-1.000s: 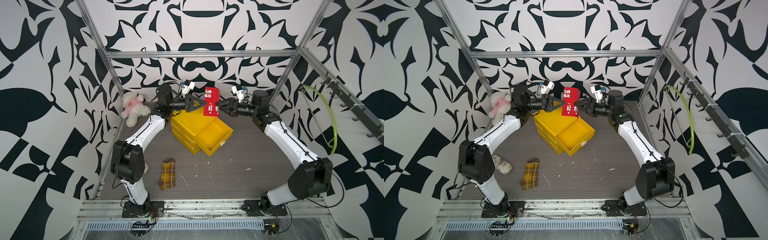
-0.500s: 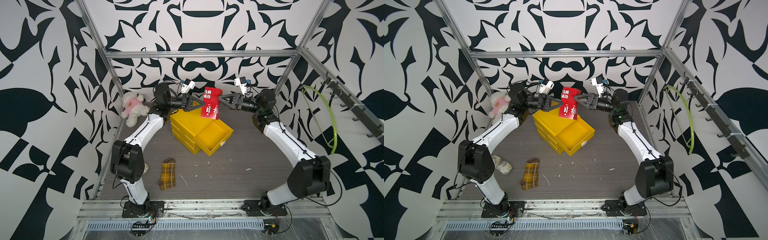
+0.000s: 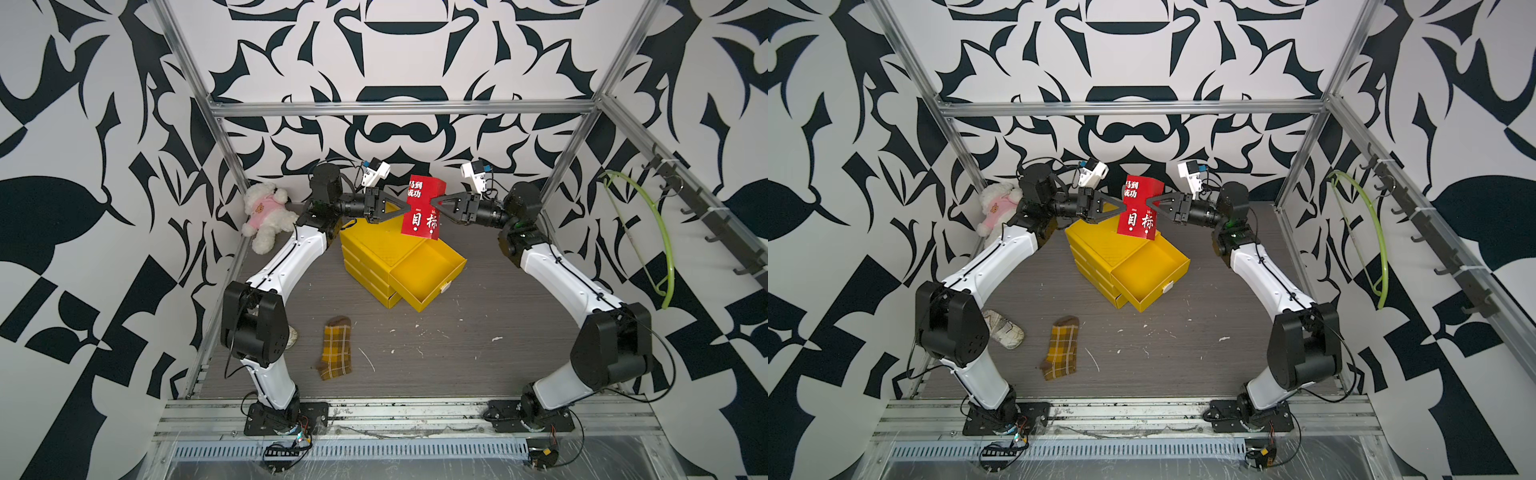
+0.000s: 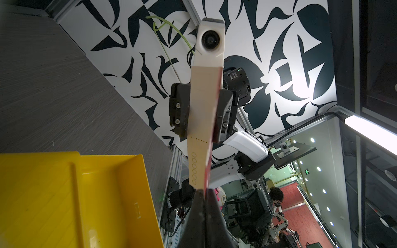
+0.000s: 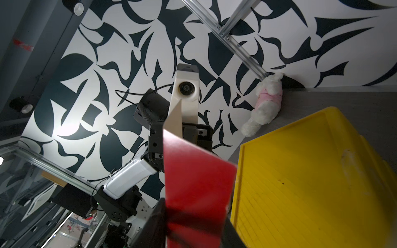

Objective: Take the postcards out of the drawer
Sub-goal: Pick up the postcard from the drawer.

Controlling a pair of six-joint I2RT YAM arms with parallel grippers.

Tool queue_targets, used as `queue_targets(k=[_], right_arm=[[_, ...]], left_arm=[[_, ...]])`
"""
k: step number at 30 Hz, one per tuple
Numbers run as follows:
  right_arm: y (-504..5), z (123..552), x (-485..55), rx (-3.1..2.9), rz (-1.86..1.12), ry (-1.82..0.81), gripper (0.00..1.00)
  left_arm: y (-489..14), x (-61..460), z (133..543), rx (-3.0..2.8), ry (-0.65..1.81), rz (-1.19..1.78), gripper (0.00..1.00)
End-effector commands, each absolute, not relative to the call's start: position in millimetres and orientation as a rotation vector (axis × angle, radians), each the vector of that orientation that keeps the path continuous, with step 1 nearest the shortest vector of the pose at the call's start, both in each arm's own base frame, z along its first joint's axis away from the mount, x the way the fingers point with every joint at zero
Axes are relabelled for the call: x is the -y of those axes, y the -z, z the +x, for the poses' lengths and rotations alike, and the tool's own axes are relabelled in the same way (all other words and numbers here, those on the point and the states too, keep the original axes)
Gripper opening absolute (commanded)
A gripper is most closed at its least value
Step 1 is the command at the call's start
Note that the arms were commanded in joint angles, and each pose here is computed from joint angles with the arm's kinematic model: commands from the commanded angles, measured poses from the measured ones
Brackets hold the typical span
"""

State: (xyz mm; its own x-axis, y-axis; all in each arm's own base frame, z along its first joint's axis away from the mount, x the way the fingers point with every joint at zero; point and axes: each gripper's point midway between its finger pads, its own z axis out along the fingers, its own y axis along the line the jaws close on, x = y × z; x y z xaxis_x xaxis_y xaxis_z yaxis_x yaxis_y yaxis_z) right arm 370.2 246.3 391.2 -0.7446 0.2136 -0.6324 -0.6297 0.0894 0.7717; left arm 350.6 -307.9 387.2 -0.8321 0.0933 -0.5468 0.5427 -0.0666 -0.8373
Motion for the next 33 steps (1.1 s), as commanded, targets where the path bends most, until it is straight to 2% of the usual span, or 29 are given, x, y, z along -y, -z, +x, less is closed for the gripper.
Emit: queue_targets(k=[1,2,5,12,22,29,30,31,32,33], right_arm=[[-407,360,-247,-1.697,-0.465,-1.683,0.22],[-406,362,-247,-1.704,-0.458,-1.676,0.17],[-402,366,-247,-1.727,-0.433,-1.654,0.1],[-383,371,-259,-1.849,-0.394,-1.485,0.01],[-360,388,-258,-1.962,-0.291,-1.312,0.0],[-369,384,-264,-1.931,-0.323,-1.364,0.0],[-372,382,-264,-1.924,-0.333,-1.374,0.0],[-375,380,-265,-1.917,-0.344,-1.382,0.0],[-379,379,-264,-1.911,-0.348,-1.389,0.0],[-382,378,-262,-1.903,-0.355,-1.395,0.0]], left_arm=[[-385,308,354,-1.911,1.903,0.667,0.0],[-384,307,354,-1.914,1.888,0.663,0.0],[-381,305,353,-1.928,1.842,0.652,0.0],[-378,308,346,-1.956,1.738,0.653,0.0],[-379,314,334,-1.96,1.701,0.697,0.0],[-380,317,331,-1.957,1.692,0.703,0.0],[-380,317,332,-1.957,1.688,0.703,0.04],[-379,317,333,-1.961,1.683,0.7,0.16],[-378,316,334,-1.966,1.669,0.697,0.35],[-376,315,337,-1.975,1.652,0.692,0.49]])
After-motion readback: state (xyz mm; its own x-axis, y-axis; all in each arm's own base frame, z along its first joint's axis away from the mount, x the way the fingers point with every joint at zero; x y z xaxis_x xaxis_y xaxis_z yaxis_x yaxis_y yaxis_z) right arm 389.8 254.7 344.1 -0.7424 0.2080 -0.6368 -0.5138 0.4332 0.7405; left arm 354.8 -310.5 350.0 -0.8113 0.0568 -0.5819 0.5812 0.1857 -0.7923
